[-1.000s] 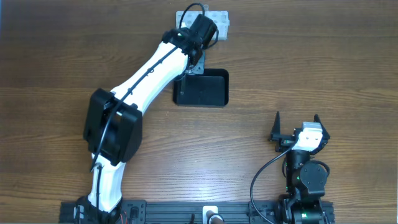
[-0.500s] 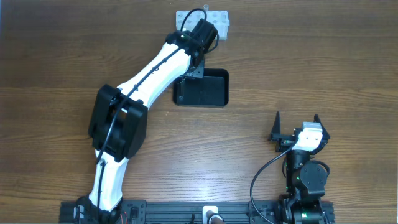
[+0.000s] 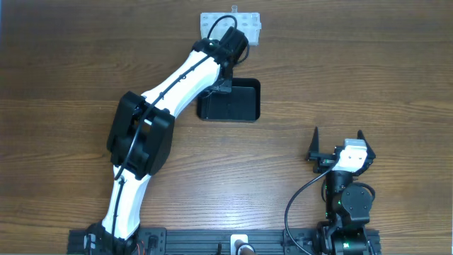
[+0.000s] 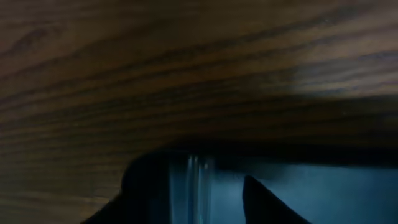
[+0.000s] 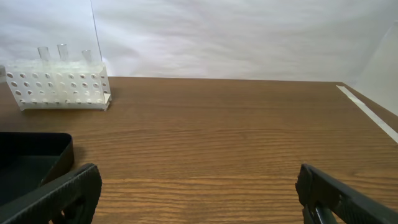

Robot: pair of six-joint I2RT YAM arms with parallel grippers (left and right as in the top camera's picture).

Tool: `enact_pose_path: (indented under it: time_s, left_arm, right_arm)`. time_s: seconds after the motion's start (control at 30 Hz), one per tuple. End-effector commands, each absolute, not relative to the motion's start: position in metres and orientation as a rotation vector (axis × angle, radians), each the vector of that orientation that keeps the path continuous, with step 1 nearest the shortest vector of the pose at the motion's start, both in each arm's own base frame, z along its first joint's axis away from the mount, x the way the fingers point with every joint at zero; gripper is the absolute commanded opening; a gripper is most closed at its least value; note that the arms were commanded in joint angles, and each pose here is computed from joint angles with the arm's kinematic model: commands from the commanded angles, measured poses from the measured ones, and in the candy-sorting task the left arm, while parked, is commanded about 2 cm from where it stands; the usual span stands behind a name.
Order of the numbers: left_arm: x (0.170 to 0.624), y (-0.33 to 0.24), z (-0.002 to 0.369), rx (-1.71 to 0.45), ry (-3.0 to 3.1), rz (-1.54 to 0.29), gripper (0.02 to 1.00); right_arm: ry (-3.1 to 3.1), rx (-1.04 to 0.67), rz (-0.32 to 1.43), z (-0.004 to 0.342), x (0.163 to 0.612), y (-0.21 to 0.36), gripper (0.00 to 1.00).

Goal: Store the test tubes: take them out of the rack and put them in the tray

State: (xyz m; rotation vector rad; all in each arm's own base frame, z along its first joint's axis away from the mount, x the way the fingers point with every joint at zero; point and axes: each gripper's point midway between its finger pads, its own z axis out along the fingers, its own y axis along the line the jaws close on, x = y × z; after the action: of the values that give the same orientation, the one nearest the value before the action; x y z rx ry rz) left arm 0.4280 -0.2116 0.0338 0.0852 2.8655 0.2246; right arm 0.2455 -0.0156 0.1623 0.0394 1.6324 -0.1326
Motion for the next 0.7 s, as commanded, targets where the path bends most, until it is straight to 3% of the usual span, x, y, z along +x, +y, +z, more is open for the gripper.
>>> enact_pose_path:
  time_s: [0.03, 0.2, 0.37, 0.5, 0.7]
  left_arm:
    - [0.45, -0.222, 0.097, 0.026, 2.704, 0.097, 0.555]
    - [0.478, -0.229, 0.173, -0.031, 2.505, 0.02, 0.56]
    - [0.507, -0.237, 0.214, -0.082, 2.334, -0.018, 0.597]
    - [0.528, -0.249, 0.21, -0.038, 2.269, -0.025, 0.632]
    - [0.548, -0.26, 0.167, -0.014, 2.277, -0.002, 0.638]
  right_arm:
    - [1.631, 0.04, -0.133, 0.16, 0.245, -0.016, 0.991]
    - [1.631, 0.04, -0.133, 0.16, 0.245, -0.016, 0.991]
    - [1.631, 0.04, -0.133, 0.16, 0.245, -0.016, 0.991]
    - [1.631, 0.04, -0.133, 0.16, 0.245, -0.016, 0.991]
    - [1.631, 0.04, -0.133, 0.16, 0.245, -0.016, 0.993]
